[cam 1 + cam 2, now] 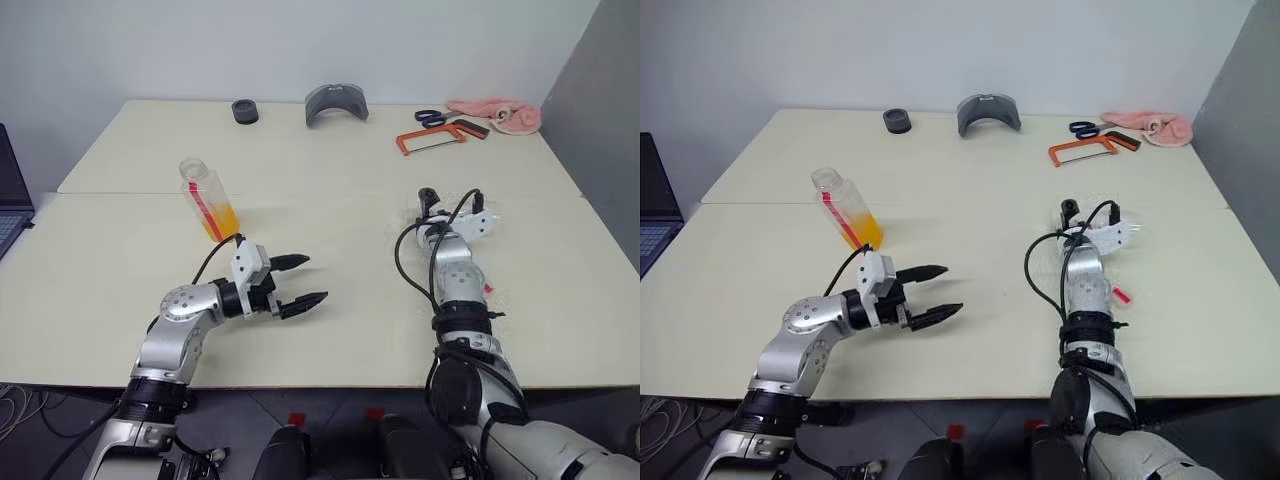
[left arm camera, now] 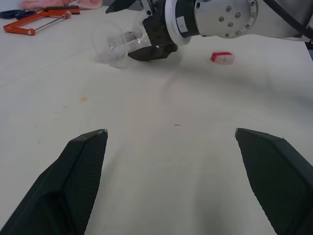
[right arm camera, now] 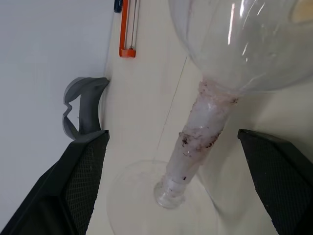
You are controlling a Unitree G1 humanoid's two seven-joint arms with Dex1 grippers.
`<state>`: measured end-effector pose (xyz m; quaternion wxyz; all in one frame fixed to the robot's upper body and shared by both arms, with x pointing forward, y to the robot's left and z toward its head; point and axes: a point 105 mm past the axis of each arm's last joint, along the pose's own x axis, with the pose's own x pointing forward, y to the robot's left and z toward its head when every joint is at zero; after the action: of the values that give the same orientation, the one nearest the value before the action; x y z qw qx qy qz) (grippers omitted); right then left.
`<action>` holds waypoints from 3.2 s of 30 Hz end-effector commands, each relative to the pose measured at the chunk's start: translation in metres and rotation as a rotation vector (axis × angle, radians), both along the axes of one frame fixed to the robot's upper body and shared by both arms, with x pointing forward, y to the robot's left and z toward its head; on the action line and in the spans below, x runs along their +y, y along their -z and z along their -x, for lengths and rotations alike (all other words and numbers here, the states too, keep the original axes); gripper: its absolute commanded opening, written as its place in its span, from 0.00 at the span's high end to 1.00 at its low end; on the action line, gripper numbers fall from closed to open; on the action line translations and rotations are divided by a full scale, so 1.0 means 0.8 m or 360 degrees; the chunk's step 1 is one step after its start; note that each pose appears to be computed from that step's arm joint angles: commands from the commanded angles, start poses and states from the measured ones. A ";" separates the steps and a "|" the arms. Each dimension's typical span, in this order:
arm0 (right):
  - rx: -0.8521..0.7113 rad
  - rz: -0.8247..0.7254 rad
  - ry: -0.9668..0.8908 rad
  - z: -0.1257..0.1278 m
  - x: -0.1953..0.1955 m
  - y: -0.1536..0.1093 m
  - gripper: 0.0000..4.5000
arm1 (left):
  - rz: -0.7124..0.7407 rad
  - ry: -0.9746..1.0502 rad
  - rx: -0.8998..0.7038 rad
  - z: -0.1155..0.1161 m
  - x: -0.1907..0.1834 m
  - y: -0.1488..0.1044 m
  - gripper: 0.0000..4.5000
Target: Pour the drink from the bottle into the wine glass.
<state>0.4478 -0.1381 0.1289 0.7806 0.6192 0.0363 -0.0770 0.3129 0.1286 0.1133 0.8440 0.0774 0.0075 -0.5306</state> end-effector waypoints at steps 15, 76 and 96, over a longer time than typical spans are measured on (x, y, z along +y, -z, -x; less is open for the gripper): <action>-0.0012 -0.0187 0.0042 -0.005 0.004 0.012 0.92 | 0.0081 0.0012 -0.0146 -0.004 -0.010 -0.047 0.00; -0.1365 0.2074 -0.1217 0.067 0.224 -0.001 0.96 | 0.0060 -0.0619 -0.0271 0.013 0.089 -0.078 0.00; -0.1381 0.1989 -0.1261 0.074 0.229 0.005 0.01 | 0.0076 -0.0625 -0.0313 0.020 0.096 -0.104 0.00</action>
<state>0.3899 0.0414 0.1133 0.8966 -0.0188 -0.0780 0.4354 0.3006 0.2040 0.1808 0.9324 0.0931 -0.0474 -0.3461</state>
